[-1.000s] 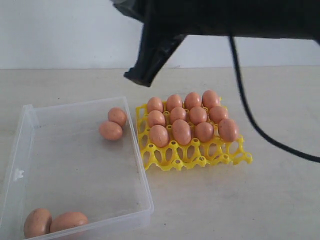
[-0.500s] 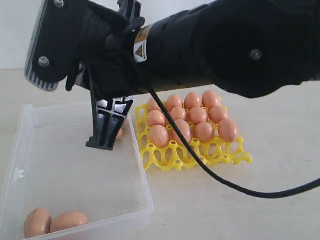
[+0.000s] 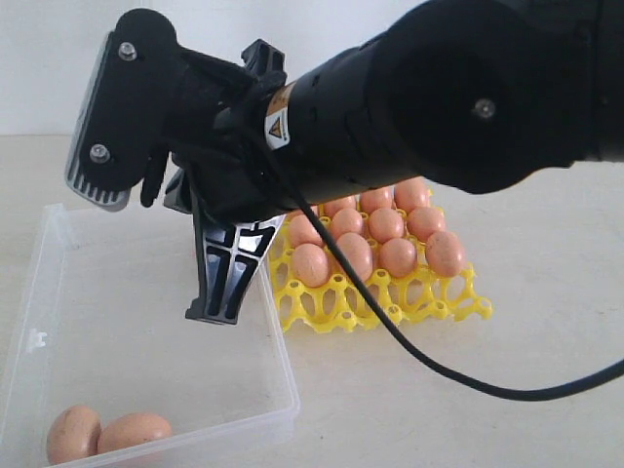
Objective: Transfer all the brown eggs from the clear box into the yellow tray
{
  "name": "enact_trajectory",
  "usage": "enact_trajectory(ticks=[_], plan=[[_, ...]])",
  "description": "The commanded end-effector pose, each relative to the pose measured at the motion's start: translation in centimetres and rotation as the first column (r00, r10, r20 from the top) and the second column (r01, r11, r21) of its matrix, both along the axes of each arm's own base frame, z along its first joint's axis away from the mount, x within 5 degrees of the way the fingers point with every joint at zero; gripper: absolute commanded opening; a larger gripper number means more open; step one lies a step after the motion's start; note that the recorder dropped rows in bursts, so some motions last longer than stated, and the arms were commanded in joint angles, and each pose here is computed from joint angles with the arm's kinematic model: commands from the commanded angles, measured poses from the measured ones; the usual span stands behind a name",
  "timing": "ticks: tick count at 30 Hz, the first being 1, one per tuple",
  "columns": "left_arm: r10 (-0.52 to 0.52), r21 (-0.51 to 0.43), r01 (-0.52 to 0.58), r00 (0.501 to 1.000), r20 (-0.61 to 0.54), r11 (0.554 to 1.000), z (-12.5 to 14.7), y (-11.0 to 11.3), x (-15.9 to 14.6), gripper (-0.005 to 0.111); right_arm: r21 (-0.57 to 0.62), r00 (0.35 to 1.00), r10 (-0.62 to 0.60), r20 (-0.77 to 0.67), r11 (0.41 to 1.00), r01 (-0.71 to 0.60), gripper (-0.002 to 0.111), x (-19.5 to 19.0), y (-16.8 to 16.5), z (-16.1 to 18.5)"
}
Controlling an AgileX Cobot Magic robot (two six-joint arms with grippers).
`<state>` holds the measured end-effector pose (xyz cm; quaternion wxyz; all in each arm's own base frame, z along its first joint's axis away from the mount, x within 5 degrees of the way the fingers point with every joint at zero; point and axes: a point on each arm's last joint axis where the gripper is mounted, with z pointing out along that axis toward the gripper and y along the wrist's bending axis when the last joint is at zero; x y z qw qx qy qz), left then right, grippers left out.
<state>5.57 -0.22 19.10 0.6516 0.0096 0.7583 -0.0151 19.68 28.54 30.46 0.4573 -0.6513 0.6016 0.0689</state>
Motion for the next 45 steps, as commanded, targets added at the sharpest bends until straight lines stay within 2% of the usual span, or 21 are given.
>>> enact_trajectory(ticks=[1, 7, 15, 20, 23, 24, 26, 28, 29, 30, 33, 34, 41, 45], plan=[[-0.005, -0.005, 0.005, 1.0, 0.007, 1.0, 0.1, 0.0, 0.0, -0.004, 0.035, 0.999, -0.015, -0.044, 0.999, 0.017, 0.0, -0.1, 0.1, 0.3], [-0.005, -0.005, 0.005, 1.0, 0.007, 1.0, 0.1, 0.0, 0.0, -0.004, 0.106, 0.982, -0.05, -0.182, 0.992, 0.07, 0.0, -0.6, 0.3, 0.2], [-0.005, -0.005, 0.005, 1.0, 0.007, 1.0, 0.1, 0.0, 0.0, -0.004, 0.118, 0.969, -0.065, -0.24, 0.988, 0.095, 0.0, -0.7, 0.5, 0.0], [-0.005, -0.005, 0.005, 1.0, 0.007, 1.0, 0.1, 0.0, 0.0, -0.004, 0.157, 0.929, -0.134, -0.344, 0.968, 0.198, 0.0, -0.5, 0.7, -0.1], [-0.005, -0.005, 0.005, 1.0, 0.007, 1.0, 0.1, 0.0, 0.0, -0.004, 0.084, 0.884, -0.202, -0.422, 0.962, 0.26, 0.001, 0.9, 2.5, -0.5], [-0.005, -0.005, 0.005, 1.0, 0.007, 1.0, 0.1, 0.0, 0.0, -0.004, 0.056, 0.879, -0.214, -0.427, 0.964, 0.261, 0.004, 1.5, 3.2, -0.5], [-0.005, -0.005, 0.005, 1.0, 0.007, 1.0, 0.1, 0.0, 0.0, -0.004, -0.02, 0.874, -0.235, -0.425, 0.968, 0.251, 0.024, 2.9, 5.2, -0.8], [-0.005, -0.005, 0.005, 1.0, 0.007, 1.0, 0.1, 0.0, 0.0, -0.004, -0.044, 0.87, -0.279, -0.407, 0.957, 0.287, 0.058, 4.8, 7.2, -0.9], [-0.005, -0.005, 0.005, 1.0, 0.007, 1.0, 0.1, 0.0, 0.0, -0.004, -0.055, 0.863, -0.307, -0.401, 0.949, 0.311, 0.066, 5.6, 7.7, -1.3], [-0.005, -0.005, 0.005, 1.0, 0.007, 1.0, 0.1, 0.0, 0.0, -0.004, -0.094, 0.858, -0.339, -0.386, 0.94, 0.328, 0.068, 6.4, 8.1, -2.1], [-0.005, -0.005, 0.005, 1.0, 0.007, 1.0, 0.1, 0.0, 0.0, -0.004, -0.19, 0.878, -0.389, -0.28, 0.918, 0.347, 0.054, 9.0, 9.8, -4.4], [-0.005, -0.005, 0.005, 1.0, 0.007, 1.0, 0.1, 0.0, 0.0, -0.004, -0.187, 0.875, -0.402, -0.269, 0.913, 0.362, 0.052, 9.5, 10.1, -4.7], [-0.005, -0.005, 0.005, 1.0, 0.007, 1.0, 0.1, 0.0, 0.0, -0.004, -0.25, 0.869, -0.463, -0.173, 0.874, 0.416, 0.054, 11.3, 10.6, -7.4], [-0.005, -0.005, 0.005, 1.0, 0.007, 1.0, 0.1, 0.0, 0.0, -0.004, -0.247, 0.871, -0.459, -0.175, 0.877, 0.413, 0.055, 11.4, 10.8, -8.0]])
